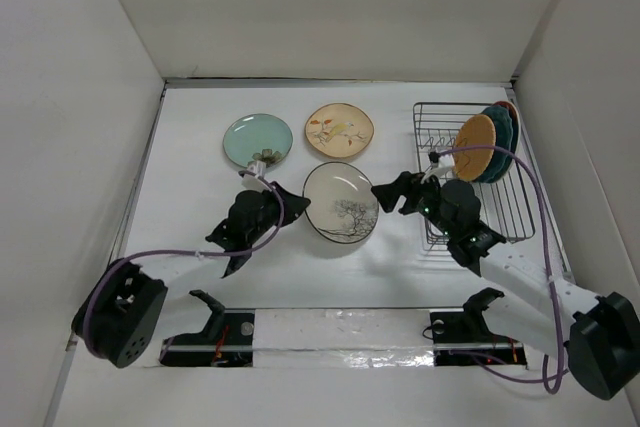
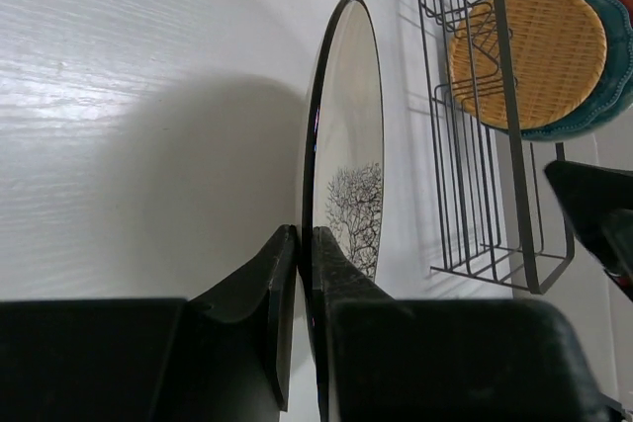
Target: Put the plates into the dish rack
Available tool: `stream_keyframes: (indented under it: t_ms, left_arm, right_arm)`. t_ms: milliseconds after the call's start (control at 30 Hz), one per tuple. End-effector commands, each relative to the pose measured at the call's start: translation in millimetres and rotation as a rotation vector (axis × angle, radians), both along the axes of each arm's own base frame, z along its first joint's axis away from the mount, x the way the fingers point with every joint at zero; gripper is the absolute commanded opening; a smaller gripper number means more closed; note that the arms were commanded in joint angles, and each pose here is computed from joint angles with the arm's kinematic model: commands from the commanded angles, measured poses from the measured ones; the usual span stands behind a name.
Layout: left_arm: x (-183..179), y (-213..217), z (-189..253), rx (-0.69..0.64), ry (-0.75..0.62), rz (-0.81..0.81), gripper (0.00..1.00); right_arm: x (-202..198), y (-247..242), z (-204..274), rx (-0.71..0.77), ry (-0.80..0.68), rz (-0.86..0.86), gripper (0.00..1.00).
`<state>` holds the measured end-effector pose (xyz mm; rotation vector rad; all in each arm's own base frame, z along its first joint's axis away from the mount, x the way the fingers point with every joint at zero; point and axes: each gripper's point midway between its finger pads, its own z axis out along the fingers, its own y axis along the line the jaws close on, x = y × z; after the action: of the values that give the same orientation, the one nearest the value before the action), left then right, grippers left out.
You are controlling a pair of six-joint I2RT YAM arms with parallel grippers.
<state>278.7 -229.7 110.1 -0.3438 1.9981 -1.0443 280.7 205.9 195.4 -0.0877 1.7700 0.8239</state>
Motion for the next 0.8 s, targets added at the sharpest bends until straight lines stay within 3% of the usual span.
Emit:
stream_keyframes:
  t_ms: [0, 400, 567, 767]
  left_arm:
    - [5, 9, 56, -0.084, -0.153, 0.046, 0.00]
    - [-11, 45, 96, -0.126, -0.257, 0.071, 0.00]
    - [-18, 49, 114, -0.141, -0.298, 0.049, 0.00]
    - [-26, 43, 130, -0.154, -0.326, -0.001, 0.00]
  right_arm:
    - [8, 13, 10, 0.029, -0.010, 0.041, 0.80]
    - [37, 37, -35, 0.002, 0.122, 0.103, 0.83]
    - [36, 54, -51, 0.039, 0.169, 0.230, 0.84]
    - [20, 79, -34, 0.154, 0.124, 0.411, 0.84]
